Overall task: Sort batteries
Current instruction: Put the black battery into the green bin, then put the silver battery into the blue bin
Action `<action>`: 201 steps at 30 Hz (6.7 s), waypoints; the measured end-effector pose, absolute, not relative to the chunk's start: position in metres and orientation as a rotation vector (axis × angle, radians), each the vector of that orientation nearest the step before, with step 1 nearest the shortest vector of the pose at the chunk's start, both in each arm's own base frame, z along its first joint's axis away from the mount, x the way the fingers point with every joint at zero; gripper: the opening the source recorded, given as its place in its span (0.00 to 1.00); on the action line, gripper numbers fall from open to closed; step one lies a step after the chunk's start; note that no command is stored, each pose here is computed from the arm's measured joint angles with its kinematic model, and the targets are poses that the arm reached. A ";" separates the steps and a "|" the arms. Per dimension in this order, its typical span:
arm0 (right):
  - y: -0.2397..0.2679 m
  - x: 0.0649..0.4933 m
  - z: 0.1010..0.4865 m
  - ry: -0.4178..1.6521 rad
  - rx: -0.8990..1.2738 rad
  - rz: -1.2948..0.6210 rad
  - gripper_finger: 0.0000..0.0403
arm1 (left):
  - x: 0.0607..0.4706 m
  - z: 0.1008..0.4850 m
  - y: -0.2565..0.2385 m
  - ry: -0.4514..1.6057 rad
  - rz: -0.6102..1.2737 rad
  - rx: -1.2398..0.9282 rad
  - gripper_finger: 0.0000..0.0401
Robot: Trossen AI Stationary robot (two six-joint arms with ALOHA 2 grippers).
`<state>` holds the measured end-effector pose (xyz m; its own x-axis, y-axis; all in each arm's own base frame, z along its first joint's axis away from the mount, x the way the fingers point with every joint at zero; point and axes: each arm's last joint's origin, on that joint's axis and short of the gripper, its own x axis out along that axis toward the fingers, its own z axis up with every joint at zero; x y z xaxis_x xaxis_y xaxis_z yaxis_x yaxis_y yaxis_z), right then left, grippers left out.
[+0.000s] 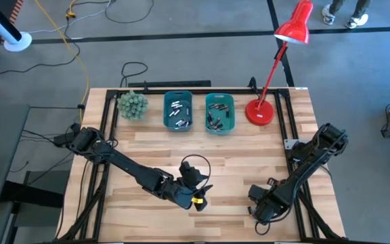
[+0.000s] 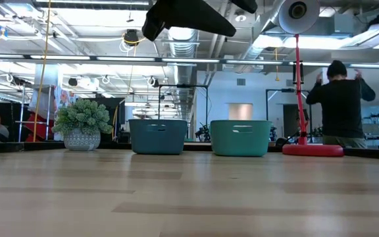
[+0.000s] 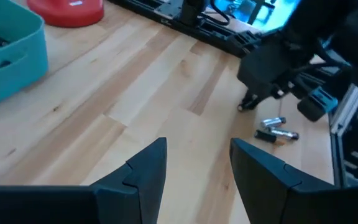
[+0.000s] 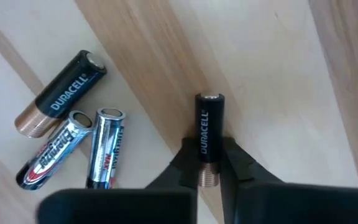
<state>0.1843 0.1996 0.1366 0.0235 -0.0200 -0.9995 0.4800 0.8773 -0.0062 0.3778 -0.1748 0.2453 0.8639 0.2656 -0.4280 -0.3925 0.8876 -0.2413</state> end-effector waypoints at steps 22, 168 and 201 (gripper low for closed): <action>0.141 0.196 0.195 1.286 0.523 -0.531 0.06 | 0.341 0.205 -0.151 0.475 0.082 -0.210 0.43; 0.249 0.099 0.156 1.172 0.665 -0.482 0.39 | 0.371 0.228 -0.131 0.546 0.001 -0.115 0.39; 0.264 0.148 0.141 1.318 0.491 -0.368 0.62 | 0.372 0.228 -0.130 0.542 0.017 -0.102 0.39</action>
